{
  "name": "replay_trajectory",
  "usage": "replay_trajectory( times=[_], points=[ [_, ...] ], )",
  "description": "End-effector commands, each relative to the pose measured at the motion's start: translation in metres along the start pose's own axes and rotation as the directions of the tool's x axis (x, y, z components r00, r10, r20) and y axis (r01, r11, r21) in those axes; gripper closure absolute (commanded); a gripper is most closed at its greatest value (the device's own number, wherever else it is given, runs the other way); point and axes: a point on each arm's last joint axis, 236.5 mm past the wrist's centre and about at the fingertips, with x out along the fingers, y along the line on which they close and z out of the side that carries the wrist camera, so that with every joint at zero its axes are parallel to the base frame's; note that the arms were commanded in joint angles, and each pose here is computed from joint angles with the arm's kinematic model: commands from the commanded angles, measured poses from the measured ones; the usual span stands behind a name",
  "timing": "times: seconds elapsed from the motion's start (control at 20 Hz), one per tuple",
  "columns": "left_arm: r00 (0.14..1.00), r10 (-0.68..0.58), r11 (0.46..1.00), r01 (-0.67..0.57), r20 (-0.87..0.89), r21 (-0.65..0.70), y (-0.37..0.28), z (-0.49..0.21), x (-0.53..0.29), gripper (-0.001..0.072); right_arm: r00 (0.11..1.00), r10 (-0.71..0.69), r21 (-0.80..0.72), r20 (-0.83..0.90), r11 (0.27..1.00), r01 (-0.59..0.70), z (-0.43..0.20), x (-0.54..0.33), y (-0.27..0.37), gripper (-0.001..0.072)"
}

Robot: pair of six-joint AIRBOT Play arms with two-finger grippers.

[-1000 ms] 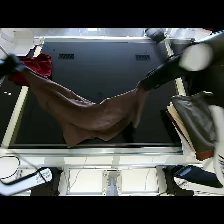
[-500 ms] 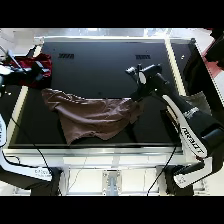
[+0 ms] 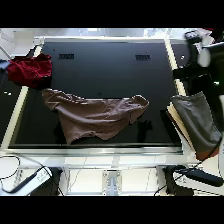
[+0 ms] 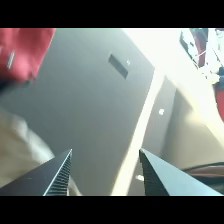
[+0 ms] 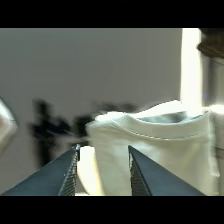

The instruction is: Fold the shirts.

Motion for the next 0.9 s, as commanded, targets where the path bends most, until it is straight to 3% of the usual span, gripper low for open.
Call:
replay_trajectory(
  times=[0.0, 0.05, 0.1, 0.2, 0.3, 0.35, 0.4, 0.45, 0.5, 0.55, 0.65, 0.8, 0.85],
  points=[
    [0.998, -0.015, 0.904, -0.014, -0.064, -0.427, 0.035, -0.093, -0.011, 0.0209, 0.993, 0.077, 0.110, 0.093, 0.990, -0.087, 0.007, -0.021, -0.008, 0.0361],
    [0.997, -0.043, 0.861, 0.006, -0.060, -0.508, 0.041, -0.118, -0.006, 0.0281, 0.991, 0.085, 0.107, 0.102, 0.990, -0.096, 0.009, -0.019, -0.006, 0.0361],
    [0.997, -0.051, 0.841, 0.008, -0.065, -0.542, 0.048, -0.141, -0.001, 0.0408, 0.988, 0.098, 0.108, 0.115, 0.988, -0.111, 0.013, -0.019, -0.002, 0.0361],
    [0.993, -0.048, 0.894, -0.006, -0.108, -0.448, 0.052, -0.181, 0.010, 0.0438, 0.981, 0.119, 0.112, 0.155, 0.984, -0.138, 0.022, -0.021, 0.003, 0.0361],
    [0.988, -0.099, 0.995, 0.095, -0.120, -0.035, 0.020, -0.194, 0.018, 0.0498, 0.976, 0.135, 0.105, 0.168, 0.983, -0.154, 0.025, -0.022, 0.006, 0.0361],
    [0.979, -0.120, 0.971, 0.150, -0.165, 0.186, 0.002, -0.208, 0.018, 0.0611, 0.976, 0.137, 0.090, 0.168, 0.984, -0.153, 0.025, -0.022, 0.007, 0.0361],
    [0.966, -0.108, 0.933, 0.180, -0.235, 0.312, -0.006, -0.226, 0.016, 0.0695, 0.976, 0.135, 0.086, 0.168, 0.985, -0.151, 0.025, -0.022, 0.006, 0.0361],
    [0.944, -0.055, 0.887, 0.196, -0.325, 0.419, -0.004, -0.250, 0.012, 0.0693, 0.977, 0.135, 0.069, 0.168, 0.987, -0.148, 0.025, -0.022, 0.006, 0.0361],
    [0.908, 0.024, 0.846, 0.204, -0.418, 0.493, 0.009, -0.275, 0.005, 0.0625, 0.976, 0.134, 0.063, 0.169, 0.987, -0.147, 0.025, -0.022, 0.006, 0.0361],
    [0.865, 0.102, 0.809, 0.215, -0.491, 0.547, 0.023, -0.298, -0.002, 0.0473, 0.976, 0.134, 0.063, 0.171, 0.987, -0.147, 0.026, -0.022, 0.006, 0.0361],
    [0.765, 0.270, 0.706, 0.255, -0.585, 0.661, 0.055, -0.331, -0.021, 0.0403, 0.976, 0.134, 0.057, 0.174, 0.988, -0.146, 0.027, -0.022, 0.006, 0.0361],
    [0.691, 0.439, 0.466, 0.371, -0.574, 0.803, 0.078, -0.352, -0.038, 0.0369, 0.975, 0.134, 0.038, 0.176, 0.989, -0.143, 0.027, -0.022, 0.006, 0.0361],
    [0.658, 0.503, 0.357, 0.433, -0.560, 0.828, 0.087, -0.360, -0.048, 0.0339, 0.975, 0.134, 0.037, 0.176, 0.989, -0.142, 0.027, -0.022, 0.006, 0.0361]
  ],
)
